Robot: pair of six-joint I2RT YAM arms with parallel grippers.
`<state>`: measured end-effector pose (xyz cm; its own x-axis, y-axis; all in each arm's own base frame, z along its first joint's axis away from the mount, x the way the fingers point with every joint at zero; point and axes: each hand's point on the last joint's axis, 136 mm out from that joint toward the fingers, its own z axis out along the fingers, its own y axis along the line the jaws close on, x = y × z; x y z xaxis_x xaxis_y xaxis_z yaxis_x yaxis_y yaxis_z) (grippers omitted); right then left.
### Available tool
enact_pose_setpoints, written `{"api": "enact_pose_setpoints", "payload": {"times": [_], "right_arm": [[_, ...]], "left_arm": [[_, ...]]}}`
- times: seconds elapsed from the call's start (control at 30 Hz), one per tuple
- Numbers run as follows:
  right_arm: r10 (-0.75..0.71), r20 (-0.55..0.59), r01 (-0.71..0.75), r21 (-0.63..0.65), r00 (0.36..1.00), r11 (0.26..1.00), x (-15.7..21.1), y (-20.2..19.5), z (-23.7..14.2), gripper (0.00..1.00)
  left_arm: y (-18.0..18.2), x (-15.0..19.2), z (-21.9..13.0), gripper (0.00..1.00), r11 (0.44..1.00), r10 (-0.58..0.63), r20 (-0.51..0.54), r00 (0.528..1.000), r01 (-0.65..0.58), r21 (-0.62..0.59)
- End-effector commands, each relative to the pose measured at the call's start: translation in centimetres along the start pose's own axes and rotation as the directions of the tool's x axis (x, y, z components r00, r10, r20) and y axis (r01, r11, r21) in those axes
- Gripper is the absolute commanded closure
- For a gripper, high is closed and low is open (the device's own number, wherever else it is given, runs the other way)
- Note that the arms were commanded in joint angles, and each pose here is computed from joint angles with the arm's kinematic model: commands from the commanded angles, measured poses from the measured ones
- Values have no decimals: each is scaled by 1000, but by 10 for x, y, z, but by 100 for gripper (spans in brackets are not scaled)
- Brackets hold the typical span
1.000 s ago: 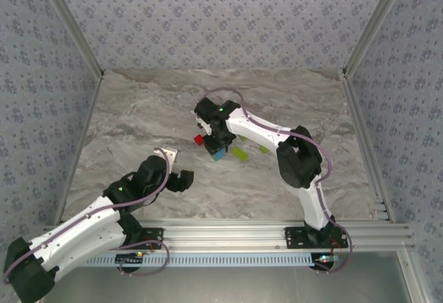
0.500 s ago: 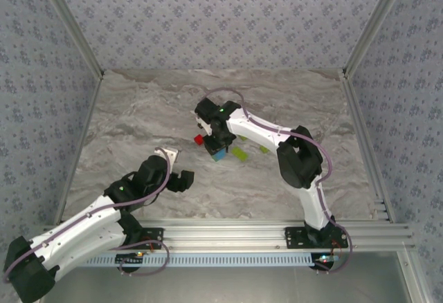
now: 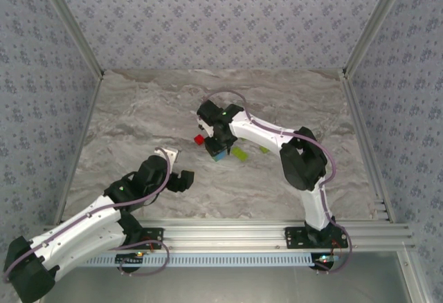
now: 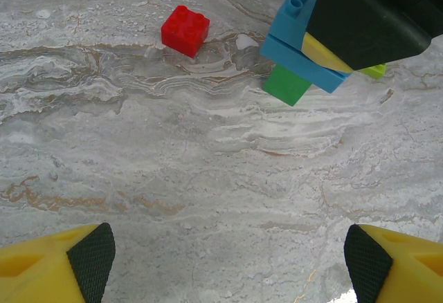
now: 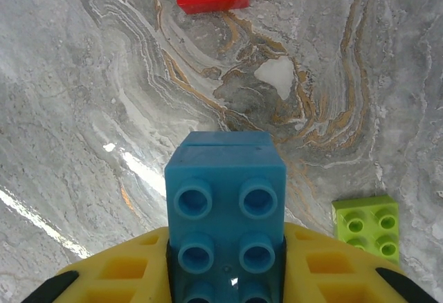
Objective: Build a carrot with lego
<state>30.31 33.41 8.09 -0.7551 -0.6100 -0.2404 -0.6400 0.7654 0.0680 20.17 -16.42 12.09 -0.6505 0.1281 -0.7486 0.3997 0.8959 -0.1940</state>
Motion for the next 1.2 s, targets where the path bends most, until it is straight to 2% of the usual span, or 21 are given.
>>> {"api": "enact_pose_setpoints", "payload": {"times": [0.0, 0.33, 0.9, 1.17], "right_arm": [[-31, -163, 29, -18, 986, 999, 42, -1, 22, 68], [-41, -183, 39, -18, 982, 999, 45, 2, 28, 68], [-67, -295, 77, 25, 953, 997, 75, 2, 61, 68], [-69, -325, 74, 2, 943, 997, 87, 7, 74, 68]], "left_arm": [[-4, -11, -3, 11, 1000, 15, 32, 999, -16, 8], [-4, -10, -2, 11, 1000, 17, 29, 999, -17, 6], [-4, -9, -1, 11, 1000, 17, 25, 1000, -17, 6], [-4, -10, -1, 11, 1000, 18, 26, 999, -18, 8]]}}
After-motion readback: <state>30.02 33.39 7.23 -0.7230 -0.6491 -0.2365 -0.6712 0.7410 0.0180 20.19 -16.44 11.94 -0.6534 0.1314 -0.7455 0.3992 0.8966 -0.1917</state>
